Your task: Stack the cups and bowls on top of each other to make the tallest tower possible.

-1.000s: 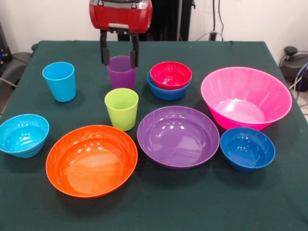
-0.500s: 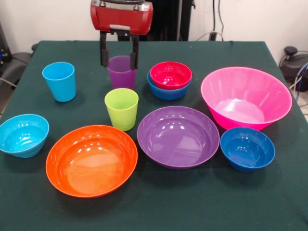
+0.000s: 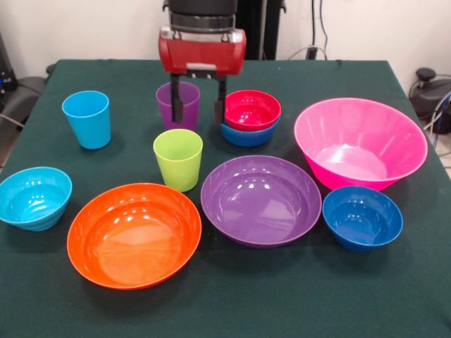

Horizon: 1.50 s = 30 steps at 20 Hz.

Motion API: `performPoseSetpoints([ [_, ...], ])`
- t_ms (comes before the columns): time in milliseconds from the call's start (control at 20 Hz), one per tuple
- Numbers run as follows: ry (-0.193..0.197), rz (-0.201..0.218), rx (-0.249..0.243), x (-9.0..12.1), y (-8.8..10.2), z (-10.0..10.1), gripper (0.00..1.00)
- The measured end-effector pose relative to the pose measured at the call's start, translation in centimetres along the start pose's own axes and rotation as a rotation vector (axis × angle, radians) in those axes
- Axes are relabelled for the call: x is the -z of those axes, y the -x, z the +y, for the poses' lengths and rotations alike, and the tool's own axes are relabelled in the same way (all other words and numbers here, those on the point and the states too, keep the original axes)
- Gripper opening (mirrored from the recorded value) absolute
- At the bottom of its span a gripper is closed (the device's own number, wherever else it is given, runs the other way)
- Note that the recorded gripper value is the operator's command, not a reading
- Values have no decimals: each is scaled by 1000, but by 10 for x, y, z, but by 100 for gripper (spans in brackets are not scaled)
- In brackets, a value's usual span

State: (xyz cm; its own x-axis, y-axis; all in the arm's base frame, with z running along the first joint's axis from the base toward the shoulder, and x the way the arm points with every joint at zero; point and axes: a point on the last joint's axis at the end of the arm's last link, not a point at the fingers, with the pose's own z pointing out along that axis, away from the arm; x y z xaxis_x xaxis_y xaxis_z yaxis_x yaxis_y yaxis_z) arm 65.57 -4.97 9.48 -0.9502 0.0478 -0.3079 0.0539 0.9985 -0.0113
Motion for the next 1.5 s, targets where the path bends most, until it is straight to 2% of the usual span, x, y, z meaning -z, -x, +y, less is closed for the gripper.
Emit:
performPoseSetpoints([
  [300,22,-28,24,-20,-3,12,100],
  [850,37,-22,-21,-50,-10,-2,100],
  [1150,35,-11,-39,-55,-15,-12,100],
  [1500,30,-7,-42,-56,-17,-15,100],
])
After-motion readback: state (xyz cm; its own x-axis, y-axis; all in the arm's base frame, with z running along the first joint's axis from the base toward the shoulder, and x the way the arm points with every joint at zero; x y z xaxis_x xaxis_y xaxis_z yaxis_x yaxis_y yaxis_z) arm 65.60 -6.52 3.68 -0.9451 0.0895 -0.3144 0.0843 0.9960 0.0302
